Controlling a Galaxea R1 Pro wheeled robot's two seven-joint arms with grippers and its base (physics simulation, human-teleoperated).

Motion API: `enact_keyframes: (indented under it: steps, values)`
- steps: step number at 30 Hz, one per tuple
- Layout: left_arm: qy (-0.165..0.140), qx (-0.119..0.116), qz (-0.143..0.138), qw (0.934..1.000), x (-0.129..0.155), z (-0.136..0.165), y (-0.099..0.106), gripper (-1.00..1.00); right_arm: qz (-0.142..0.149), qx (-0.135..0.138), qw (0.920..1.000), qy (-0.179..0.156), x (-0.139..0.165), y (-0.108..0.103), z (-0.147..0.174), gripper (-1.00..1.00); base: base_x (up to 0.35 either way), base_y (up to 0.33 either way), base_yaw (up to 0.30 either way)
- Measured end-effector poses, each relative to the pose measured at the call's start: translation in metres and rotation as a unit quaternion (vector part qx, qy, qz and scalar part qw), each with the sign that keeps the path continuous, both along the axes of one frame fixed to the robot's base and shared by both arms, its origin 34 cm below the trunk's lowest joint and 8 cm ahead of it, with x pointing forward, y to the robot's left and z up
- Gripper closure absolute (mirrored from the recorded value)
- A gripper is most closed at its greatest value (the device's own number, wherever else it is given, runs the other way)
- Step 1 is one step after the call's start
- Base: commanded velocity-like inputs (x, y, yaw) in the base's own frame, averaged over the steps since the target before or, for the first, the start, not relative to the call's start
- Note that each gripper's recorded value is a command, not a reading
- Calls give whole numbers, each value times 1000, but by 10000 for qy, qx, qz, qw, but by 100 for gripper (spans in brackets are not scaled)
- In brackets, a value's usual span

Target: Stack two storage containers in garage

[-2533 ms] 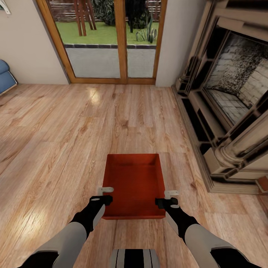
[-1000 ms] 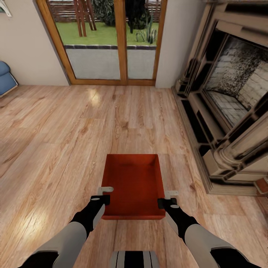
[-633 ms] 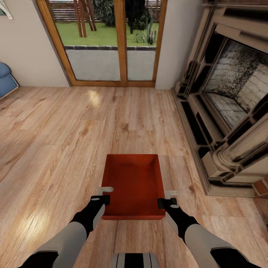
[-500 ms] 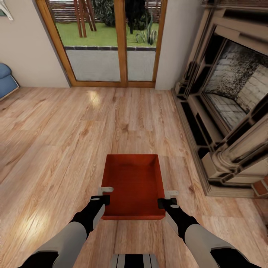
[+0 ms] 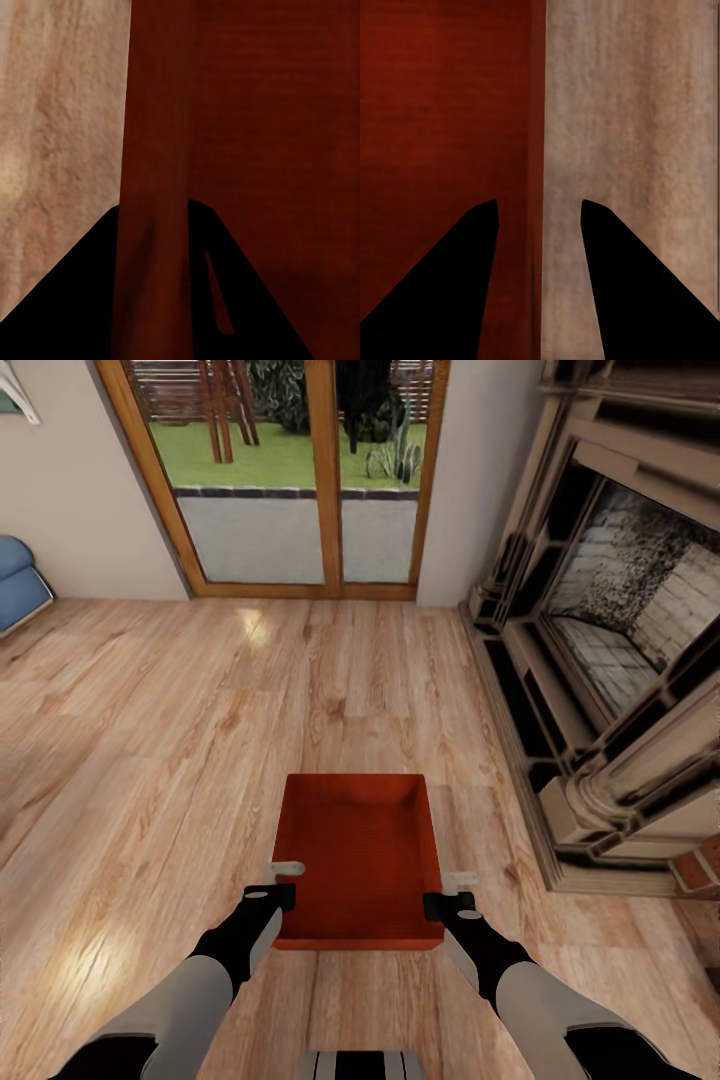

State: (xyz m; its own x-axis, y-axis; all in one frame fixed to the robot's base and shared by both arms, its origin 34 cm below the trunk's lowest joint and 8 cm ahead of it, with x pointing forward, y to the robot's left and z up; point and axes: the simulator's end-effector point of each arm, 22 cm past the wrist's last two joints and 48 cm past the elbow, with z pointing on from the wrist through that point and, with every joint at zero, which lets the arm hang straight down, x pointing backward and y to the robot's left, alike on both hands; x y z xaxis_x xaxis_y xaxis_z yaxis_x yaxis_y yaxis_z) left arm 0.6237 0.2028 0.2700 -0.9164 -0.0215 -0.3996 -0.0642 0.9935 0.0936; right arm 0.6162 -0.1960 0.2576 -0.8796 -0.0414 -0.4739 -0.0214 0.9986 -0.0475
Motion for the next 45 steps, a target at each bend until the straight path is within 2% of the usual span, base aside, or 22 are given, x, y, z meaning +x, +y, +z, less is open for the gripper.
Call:
enact_keyframes:
  steps: [45]
  values:
    - [23, -7, 16, 10000, 15, 92, 0, 100, 22, -6, 10000, 26, 16, 0, 93, 100, 0, 0, 0]
